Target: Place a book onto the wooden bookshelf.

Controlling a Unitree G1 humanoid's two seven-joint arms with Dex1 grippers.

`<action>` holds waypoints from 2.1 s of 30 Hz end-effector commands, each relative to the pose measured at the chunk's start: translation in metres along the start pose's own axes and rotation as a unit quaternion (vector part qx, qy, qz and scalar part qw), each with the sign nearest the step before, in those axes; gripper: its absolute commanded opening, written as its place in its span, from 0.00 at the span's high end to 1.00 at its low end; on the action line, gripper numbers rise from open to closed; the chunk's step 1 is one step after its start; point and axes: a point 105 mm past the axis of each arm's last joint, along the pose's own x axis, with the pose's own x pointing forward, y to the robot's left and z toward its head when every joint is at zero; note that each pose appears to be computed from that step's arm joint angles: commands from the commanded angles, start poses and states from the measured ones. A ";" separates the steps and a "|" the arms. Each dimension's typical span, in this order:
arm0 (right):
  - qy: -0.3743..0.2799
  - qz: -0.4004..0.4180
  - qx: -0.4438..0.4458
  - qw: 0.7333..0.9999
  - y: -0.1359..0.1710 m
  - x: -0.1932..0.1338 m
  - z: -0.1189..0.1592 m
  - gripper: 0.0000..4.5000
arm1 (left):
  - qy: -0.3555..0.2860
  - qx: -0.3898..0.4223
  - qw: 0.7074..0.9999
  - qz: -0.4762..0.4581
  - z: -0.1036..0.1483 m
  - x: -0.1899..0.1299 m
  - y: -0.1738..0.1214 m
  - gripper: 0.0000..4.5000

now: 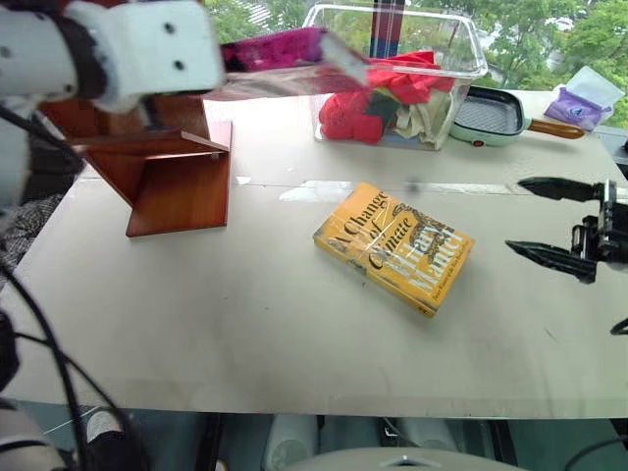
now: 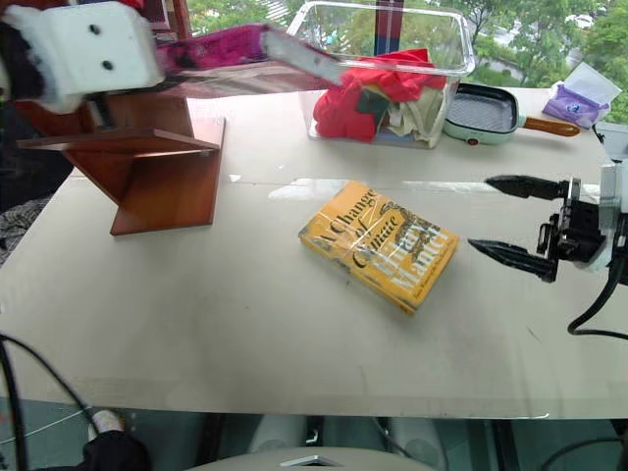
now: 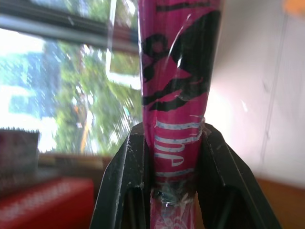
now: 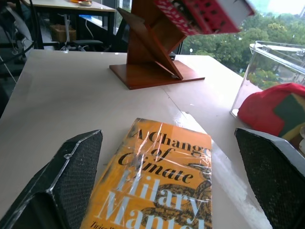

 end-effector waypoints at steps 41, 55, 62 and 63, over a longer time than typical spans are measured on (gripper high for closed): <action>-0.023 -0.038 -0.016 0.999 0.001 -0.007 0.029 0.00 | -0.301 -0.295 0.897 -0.136 0.055 -0.062 -0.009 0.23; 0.107 -0.131 0.032 0.985 0.026 -0.056 -0.020 0.00 | -0.328 -0.489 0.787 -0.185 0.083 0.032 -0.165 0.23; 0.230 -0.186 0.053 0.954 0.047 -0.097 -0.062 0.00 | -0.224 -0.533 0.788 -0.212 0.023 0.029 -0.237 0.23; 0.243 -0.190 0.053 0.950 0.049 -0.101 -0.066 0.00 | -0.210 -0.538 0.790 -0.207 0.014 0.028 -0.242 0.23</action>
